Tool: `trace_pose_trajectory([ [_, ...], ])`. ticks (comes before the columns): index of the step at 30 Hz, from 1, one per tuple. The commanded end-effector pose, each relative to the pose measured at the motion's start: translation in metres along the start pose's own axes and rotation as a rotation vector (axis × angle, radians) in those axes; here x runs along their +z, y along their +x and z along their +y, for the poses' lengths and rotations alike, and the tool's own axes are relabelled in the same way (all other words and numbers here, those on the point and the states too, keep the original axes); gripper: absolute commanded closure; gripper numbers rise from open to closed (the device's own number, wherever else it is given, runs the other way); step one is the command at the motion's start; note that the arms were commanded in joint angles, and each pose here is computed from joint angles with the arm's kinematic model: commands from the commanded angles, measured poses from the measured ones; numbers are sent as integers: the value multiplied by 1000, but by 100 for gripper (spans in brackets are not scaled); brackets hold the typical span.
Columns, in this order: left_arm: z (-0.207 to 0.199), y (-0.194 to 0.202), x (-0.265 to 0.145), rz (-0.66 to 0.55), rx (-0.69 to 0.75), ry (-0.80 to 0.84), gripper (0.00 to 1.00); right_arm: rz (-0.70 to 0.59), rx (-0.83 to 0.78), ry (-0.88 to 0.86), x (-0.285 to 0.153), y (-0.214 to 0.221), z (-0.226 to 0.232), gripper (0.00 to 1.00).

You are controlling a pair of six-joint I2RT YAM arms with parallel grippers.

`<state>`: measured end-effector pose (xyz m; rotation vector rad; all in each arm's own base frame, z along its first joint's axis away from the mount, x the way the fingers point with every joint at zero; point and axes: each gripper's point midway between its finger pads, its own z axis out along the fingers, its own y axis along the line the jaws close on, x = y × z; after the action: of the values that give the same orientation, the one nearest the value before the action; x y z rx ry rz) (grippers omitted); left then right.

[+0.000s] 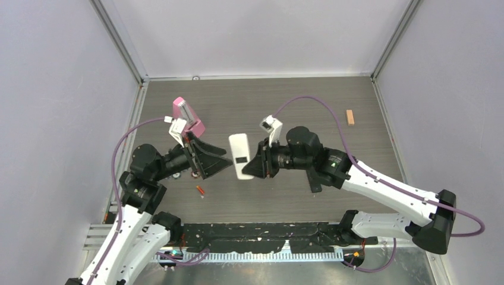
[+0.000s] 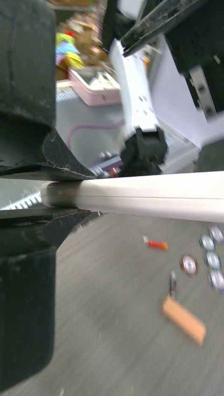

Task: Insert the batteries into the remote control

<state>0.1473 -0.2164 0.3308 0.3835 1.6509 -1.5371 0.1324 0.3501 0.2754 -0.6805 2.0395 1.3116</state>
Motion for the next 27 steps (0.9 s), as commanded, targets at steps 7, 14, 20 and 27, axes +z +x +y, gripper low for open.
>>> trace_pose_trajectory([
  [7,80,12,-37,-6,1,-523,0,-102,27,962,-95,-37,-202,95],
  [14,65,22,-45,-18,-9,-481,0,176,-29,1447,-131,-22,-319,95],
  [20,49,33,-47,-7,-14,-400,0,350,-43,1660,-153,-11,-378,95],
  [27,38,38,-49,-4,7,-348,0,463,-14,1717,-163,-6,-420,95],
])
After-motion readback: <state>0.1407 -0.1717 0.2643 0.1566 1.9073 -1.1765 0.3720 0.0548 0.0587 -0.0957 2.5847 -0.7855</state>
